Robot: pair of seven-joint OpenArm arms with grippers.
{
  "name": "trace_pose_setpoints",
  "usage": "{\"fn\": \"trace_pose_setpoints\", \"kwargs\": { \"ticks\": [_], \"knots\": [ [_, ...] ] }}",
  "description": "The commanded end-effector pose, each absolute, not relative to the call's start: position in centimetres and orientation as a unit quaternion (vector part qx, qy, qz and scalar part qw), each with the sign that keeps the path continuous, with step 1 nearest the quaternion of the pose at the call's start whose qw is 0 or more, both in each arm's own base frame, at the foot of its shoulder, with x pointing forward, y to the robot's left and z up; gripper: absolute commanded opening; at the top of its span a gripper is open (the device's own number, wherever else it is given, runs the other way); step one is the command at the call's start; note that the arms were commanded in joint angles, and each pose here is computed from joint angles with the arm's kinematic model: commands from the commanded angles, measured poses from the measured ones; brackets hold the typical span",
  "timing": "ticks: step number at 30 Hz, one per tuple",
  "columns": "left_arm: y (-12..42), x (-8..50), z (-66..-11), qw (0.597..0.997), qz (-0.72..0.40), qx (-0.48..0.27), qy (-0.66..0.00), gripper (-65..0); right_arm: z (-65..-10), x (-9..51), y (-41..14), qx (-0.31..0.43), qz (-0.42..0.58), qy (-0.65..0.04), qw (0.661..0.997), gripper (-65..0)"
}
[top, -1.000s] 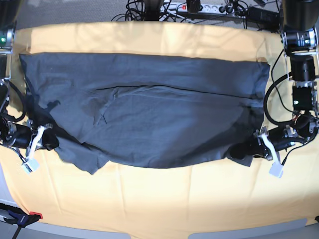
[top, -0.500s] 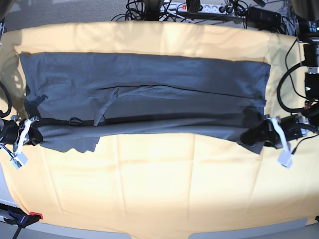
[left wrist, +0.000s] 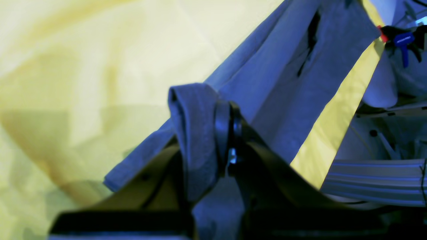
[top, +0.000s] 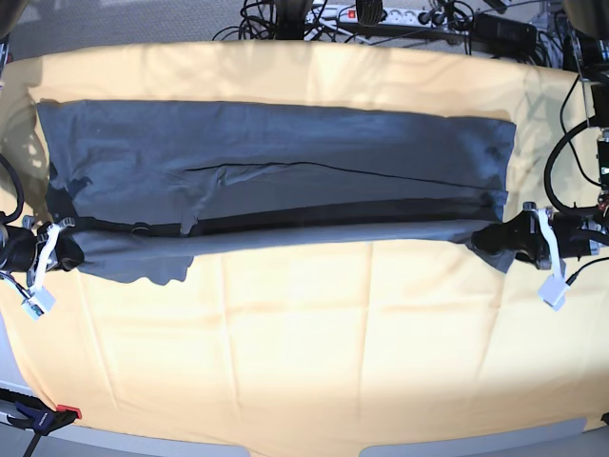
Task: Fold the T-shirt properly
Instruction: 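Fold the grasped edge over the shirt body with both grippers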
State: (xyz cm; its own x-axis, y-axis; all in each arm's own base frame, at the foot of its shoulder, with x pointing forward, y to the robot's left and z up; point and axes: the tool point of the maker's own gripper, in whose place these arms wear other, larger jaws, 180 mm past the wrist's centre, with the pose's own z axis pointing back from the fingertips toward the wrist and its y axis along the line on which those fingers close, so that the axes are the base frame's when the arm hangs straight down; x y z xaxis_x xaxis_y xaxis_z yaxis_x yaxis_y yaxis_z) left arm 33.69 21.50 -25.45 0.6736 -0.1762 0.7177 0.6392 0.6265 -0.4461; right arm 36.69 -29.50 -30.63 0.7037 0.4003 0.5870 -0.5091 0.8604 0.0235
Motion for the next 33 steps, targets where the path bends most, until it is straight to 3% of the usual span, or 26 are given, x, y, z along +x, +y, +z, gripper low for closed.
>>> {"fn": "trace_pose_setpoints", "kwargs": {
  "ticks": [1, 11, 19, 27, 33],
  "knots": [
    [22.1, 34.4, -23.4, 0.832, -0.252, -0.351, -0.349, -65.0, -28.5, 37.6, -30.6, 0.073, 0.250, -0.316, 0.912, -65.0],
    [21.8, 34.5, -23.0, 0.845, -0.211, -0.360, -0.334, -65.0, -28.7, 37.5, -30.9, 0.066, 0.251, -0.309, 0.915, -65.0],
    [19.7, 33.8, -20.7, 0.824, -0.280, -0.341, -0.356, -65.0, -28.7, 37.5, -30.9, 0.066, 0.251, -0.309, 0.915, -65.0],
    [19.8, 30.9, -24.4, 0.840, -0.268, -0.353, -0.312, -65.0, -28.7, 37.5, -30.9, 0.066, 0.251, -0.309, 0.915, -65.0],
    [22.9, 31.3, -22.6, 0.838, -0.259, -0.322, -0.357, -65.0, -28.7, 37.5, -30.9, 0.066, 0.251, -0.308, 0.915, -65.0]
  ]
}}
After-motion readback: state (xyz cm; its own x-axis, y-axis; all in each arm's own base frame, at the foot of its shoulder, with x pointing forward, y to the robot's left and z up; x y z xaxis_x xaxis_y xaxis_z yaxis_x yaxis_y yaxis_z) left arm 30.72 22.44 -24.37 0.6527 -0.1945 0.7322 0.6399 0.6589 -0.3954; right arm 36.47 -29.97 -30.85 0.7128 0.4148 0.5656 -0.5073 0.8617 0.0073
